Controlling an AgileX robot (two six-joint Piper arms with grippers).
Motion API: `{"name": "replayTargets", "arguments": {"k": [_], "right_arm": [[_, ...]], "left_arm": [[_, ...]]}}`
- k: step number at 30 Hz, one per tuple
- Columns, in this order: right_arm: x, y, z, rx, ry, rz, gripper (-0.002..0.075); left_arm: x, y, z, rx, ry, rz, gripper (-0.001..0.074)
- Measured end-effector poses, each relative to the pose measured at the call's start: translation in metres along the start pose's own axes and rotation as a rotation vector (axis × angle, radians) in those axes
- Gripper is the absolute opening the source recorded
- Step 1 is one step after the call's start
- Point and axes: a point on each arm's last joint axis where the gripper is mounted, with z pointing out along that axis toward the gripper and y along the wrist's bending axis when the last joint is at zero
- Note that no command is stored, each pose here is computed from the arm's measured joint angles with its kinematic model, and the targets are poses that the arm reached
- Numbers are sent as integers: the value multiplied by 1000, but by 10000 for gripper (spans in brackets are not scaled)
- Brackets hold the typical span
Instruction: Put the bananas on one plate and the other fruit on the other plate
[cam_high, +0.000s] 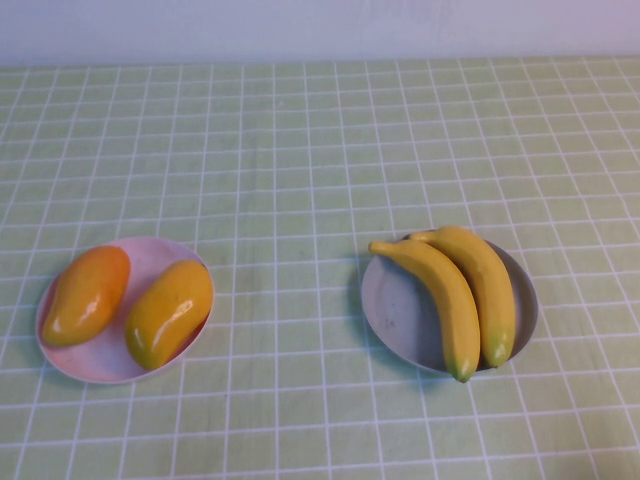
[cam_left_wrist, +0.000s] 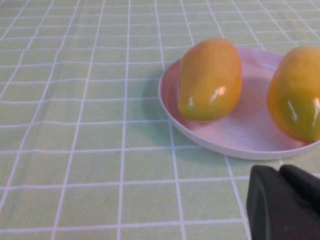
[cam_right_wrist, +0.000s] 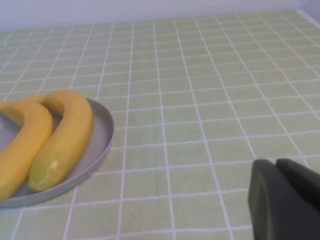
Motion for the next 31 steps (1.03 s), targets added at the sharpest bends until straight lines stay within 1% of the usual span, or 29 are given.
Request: {"name": "replayTargets", "arguments": {"k": [2,6,11,31], "right_arm": [[2,0,0,0,22,-4,-15],[5,3,0,-29,49,-62,-15],[5,4,-1,-50,51,-54,-15],[5,5,-1,-53,51,-57,-15]], "left_arm": [[0,0,0,0,0,0,-1],[0,0,0,0,0,0,-1],[0,0,0,0,0,0,-1],[0,0,0,0,0,0,-1]]}}
